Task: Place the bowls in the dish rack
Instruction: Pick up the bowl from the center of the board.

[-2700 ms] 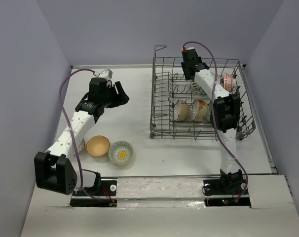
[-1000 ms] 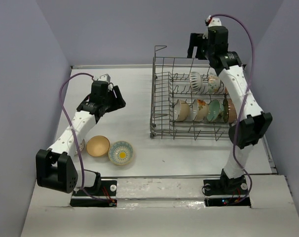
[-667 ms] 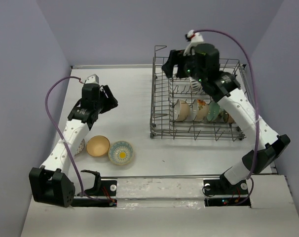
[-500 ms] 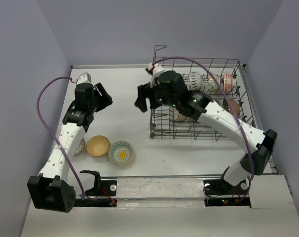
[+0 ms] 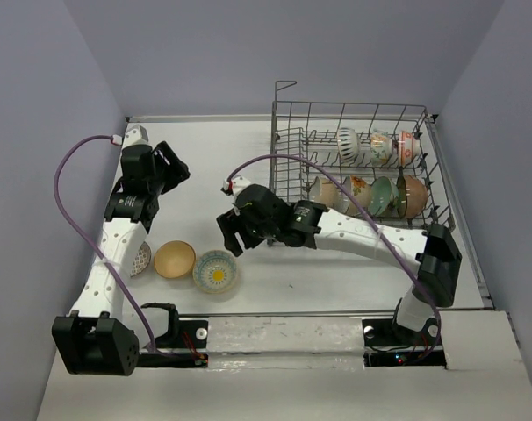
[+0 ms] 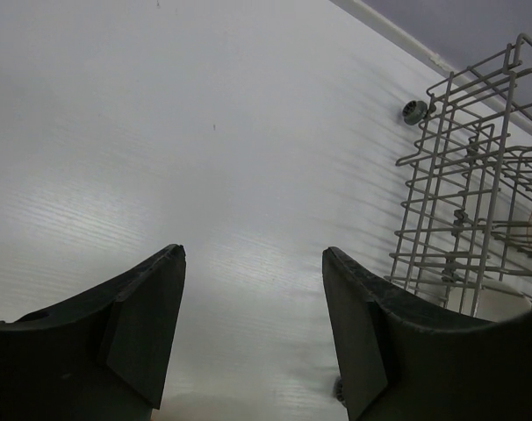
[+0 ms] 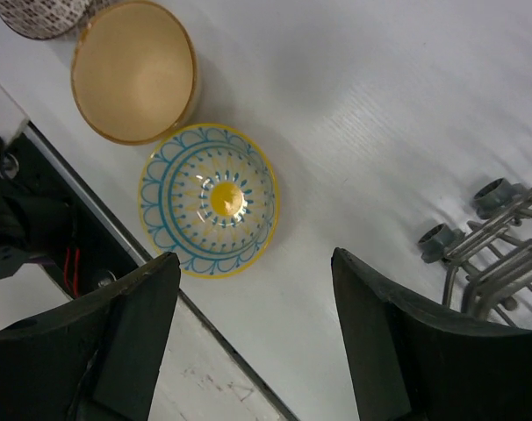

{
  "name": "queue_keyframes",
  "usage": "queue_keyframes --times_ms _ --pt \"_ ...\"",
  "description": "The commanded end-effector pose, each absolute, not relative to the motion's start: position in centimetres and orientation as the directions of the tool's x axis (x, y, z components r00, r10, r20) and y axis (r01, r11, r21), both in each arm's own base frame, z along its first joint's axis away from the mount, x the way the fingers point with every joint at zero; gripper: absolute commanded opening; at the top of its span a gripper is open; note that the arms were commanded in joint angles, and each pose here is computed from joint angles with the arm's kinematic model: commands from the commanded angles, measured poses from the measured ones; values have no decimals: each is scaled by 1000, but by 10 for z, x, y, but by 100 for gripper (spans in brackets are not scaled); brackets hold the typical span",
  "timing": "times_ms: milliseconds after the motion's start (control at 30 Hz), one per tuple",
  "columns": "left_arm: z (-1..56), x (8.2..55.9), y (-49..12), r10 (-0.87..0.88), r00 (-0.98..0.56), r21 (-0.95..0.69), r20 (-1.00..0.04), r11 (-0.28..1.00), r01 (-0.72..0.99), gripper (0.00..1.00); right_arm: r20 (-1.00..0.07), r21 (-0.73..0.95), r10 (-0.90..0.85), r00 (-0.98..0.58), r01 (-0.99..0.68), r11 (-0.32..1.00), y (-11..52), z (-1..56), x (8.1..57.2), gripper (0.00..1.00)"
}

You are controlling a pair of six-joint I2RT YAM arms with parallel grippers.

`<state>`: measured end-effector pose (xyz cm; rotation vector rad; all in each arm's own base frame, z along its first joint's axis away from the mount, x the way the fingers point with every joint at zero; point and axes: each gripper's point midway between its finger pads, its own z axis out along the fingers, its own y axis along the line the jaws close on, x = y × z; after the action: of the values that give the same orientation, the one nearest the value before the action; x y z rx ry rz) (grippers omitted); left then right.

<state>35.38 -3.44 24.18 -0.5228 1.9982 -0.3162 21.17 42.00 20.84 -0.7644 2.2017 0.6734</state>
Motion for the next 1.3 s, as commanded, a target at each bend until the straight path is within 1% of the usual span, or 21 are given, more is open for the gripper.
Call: queue_keyframes --times_ms 0,67,300,667,700,767,967,1033,1200,1267 --pt "265 365 -32 -494 -339 -455 -800 869 -193 73 -726 250 -327 -605 -675 695 434 178 204 75" --pt "263 365 -36 -496 -351 -465 -794 868 -173 73 -712 261 -329 -621 -669 696 436 165 202 75" --pt "251 365 -32 -498 -362 -465 -788 867 -180 73 -659 278 -360 -660 -658 700 443 125 197 74" --pt "243 366 -30 -500 -379 -470 -779 865 -176 73 -614 275 -396 -683 -655 704 455 87 198 73" --pt "242 366 -30 -500 -380 -470 -778 865 -176 73 -603 278 -404 -688 -656 702 456 81 197 70" --pt "242 366 -31 -499 -382 -470 -778 866 -173 73 -597 283 -409 -690 -658 698 458 77 196 69" --pt "239 365 -32 -500 -389 -473 -774 864 -170 73 -576 285 -428 -696 -662 693 462 63 194 59" --pt "240 365 -23 -510 -375 -475 -774 859 -190 73 -578 286 -426 -696 -662 693 463 63 195 56" --pt "238 365 -23 -514 -378 -479 -770 857 -189 73 -580 284 -428 -693 -665 691 464 63 195 47" --pt "238 365 -22 -513 -377 -478 -771 857 -190 73 -570 308 -436 -697 -673 673 466 63 190 41"
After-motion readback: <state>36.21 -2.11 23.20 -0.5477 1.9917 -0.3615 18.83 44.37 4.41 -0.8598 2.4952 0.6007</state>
